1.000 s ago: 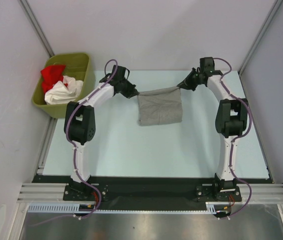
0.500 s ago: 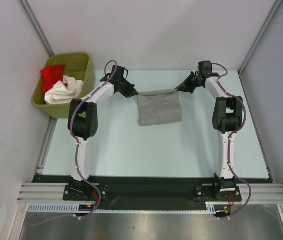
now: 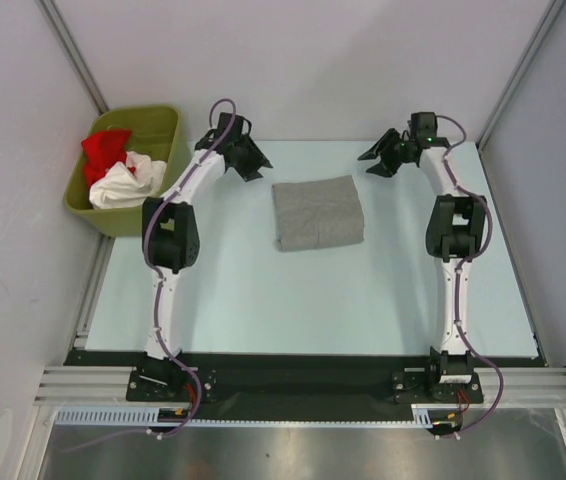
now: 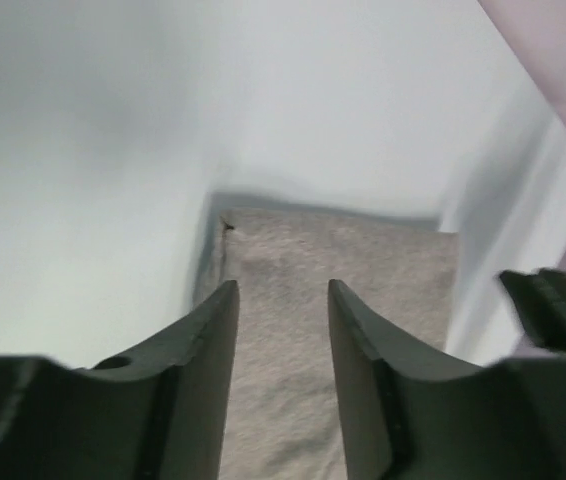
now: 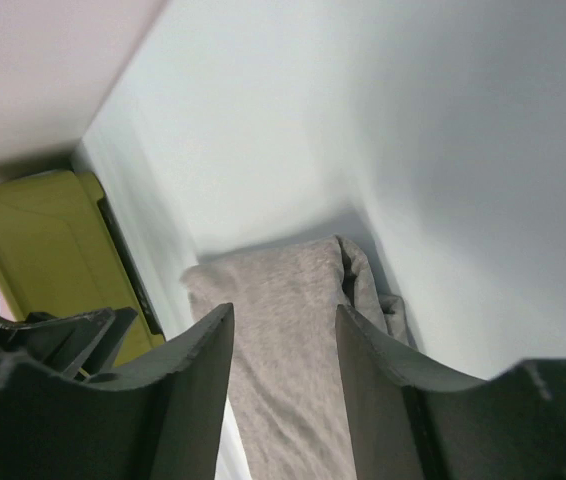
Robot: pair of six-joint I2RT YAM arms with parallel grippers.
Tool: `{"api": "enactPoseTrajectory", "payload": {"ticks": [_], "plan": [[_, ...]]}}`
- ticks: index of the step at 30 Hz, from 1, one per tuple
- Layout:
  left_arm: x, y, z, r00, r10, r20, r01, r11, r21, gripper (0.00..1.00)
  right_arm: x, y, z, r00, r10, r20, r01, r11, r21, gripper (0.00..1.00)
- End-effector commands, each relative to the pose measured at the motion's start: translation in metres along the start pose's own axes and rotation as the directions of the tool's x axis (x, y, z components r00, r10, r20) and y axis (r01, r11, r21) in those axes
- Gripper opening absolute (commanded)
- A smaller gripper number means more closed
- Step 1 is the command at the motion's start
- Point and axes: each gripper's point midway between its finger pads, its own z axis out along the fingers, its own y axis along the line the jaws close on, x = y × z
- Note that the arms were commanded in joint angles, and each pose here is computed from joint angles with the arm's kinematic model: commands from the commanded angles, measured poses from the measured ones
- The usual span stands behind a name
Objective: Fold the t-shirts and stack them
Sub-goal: Fold the tshirt
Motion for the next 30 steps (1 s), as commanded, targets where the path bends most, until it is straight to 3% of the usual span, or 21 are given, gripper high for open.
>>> {"api": "enactPoseTrajectory", "payload": {"ticks": [1,4,7,10,12,14,17,24,27,30], "plan": [[-0.026,-0.031,-0.076,0.972,0.204,0.114,-0.209,0.978,0.027,0.49,-0.042,0.038,-0.069,0.987,-0.114,0.115,0.118,0.993,-0.030,0.55],[0.005,-0.030,-0.100,0.957,0.279,0.072,-0.282,0.959,0.034,0.50,-0.023,0.019,-0.086,0.987,-0.148,0.064,0.146,0.989,0.035,0.60],[0.061,-0.034,-0.102,0.939,0.342,-0.024,-0.337,0.933,0.124,0.48,0.007,0.049,-0.106,0.975,-0.215,0.057,0.218,0.975,-0.052,0.57],[0.118,-0.056,-0.107,0.909,0.407,-0.085,-0.371,0.886,0.277,0.46,0.063,0.066,-0.104,0.967,-0.254,-0.031,0.246,0.957,-0.153,0.48],[0.150,-0.068,-0.104,0.894,0.431,-0.122,-0.366,0.859,0.357,0.43,0.106,0.074,-0.096,0.951,-0.285,-0.123,0.252,0.940,-0.228,0.36],[0.163,-0.070,-0.097,0.892,0.426,-0.149,-0.347,0.858,0.379,0.42,0.127,0.068,-0.091,0.940,-0.300,-0.163,0.257,0.936,-0.242,0.21],[0.176,-0.056,-0.076,0.893,0.402,-0.203,-0.308,0.873,0.377,0.41,0.145,0.042,-0.077,0.946,-0.243,-0.215,0.185,0.948,-0.259,0.11],[0.182,0.033,-0.018,0.866,0.370,-0.337,-0.305,0.924,0.230,0.40,0.159,-0.044,-0.036,0.937,-0.158,-0.311,0.118,0.982,-0.145,0.07],[0.179,0.062,-0.013,0.828,0.429,-0.361,-0.383,0.903,0.196,0.40,0.147,-0.075,-0.039,0.941,-0.163,-0.296,0.151,0.987,-0.062,0.07],[0.168,0.063,-0.029,0.808,0.484,-0.335,-0.447,0.875,0.185,0.41,0.134,-0.071,-0.054,0.943,-0.180,-0.281,0.174,0.984,-0.044,0.08]]}}
